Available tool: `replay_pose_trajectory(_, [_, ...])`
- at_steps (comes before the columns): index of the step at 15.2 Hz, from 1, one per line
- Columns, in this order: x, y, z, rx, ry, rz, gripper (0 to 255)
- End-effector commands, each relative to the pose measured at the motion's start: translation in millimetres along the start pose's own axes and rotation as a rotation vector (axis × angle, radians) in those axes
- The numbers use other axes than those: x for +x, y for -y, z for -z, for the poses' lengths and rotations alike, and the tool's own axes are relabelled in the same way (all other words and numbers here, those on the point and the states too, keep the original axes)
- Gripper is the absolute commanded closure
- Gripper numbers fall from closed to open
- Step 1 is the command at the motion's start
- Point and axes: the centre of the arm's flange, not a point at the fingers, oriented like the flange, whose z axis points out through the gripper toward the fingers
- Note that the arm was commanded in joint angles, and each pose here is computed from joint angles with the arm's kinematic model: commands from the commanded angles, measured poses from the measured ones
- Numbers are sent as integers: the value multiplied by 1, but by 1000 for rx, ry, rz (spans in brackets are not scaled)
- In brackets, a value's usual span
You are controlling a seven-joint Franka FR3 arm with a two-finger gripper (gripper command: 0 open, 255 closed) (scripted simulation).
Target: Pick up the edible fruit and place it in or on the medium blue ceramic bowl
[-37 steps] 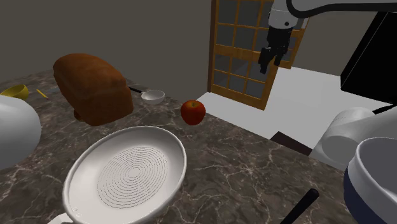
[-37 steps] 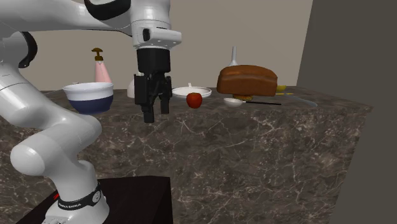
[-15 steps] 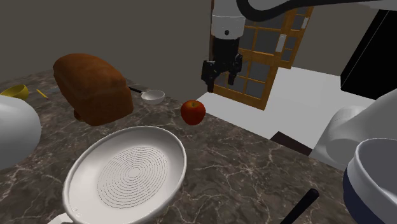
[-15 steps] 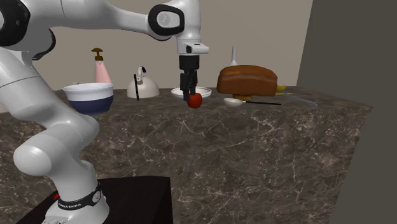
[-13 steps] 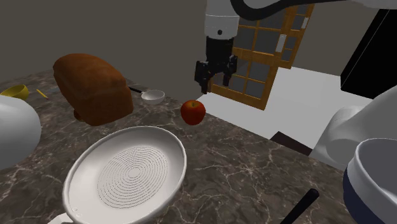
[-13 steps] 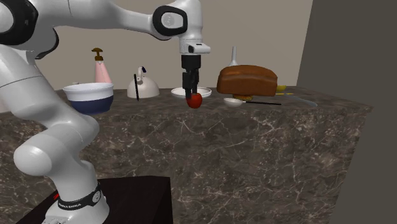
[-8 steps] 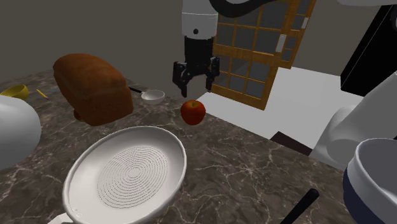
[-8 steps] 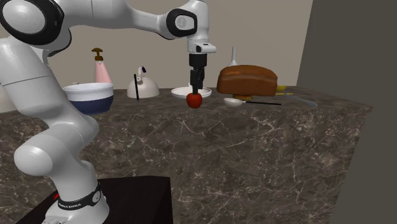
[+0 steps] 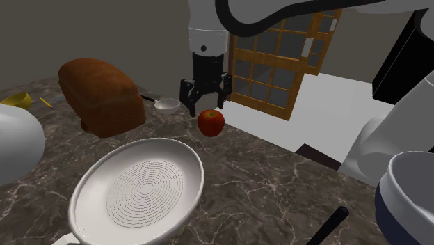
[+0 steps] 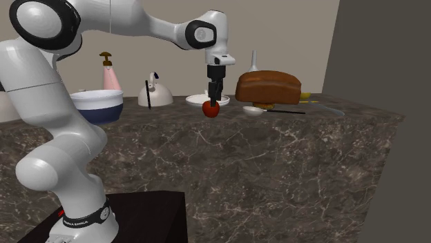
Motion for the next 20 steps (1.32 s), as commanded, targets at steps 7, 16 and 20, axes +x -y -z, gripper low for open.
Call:
replay_pose_trajectory(7, [1, 1, -14, 0, 0, 0, 0])
replay_pose_trajectory(16, [1, 1, -14, 0, 0, 0, 255])
replay_pose_trajectory(20, [1, 1, -8, 0, 0, 0, 255])
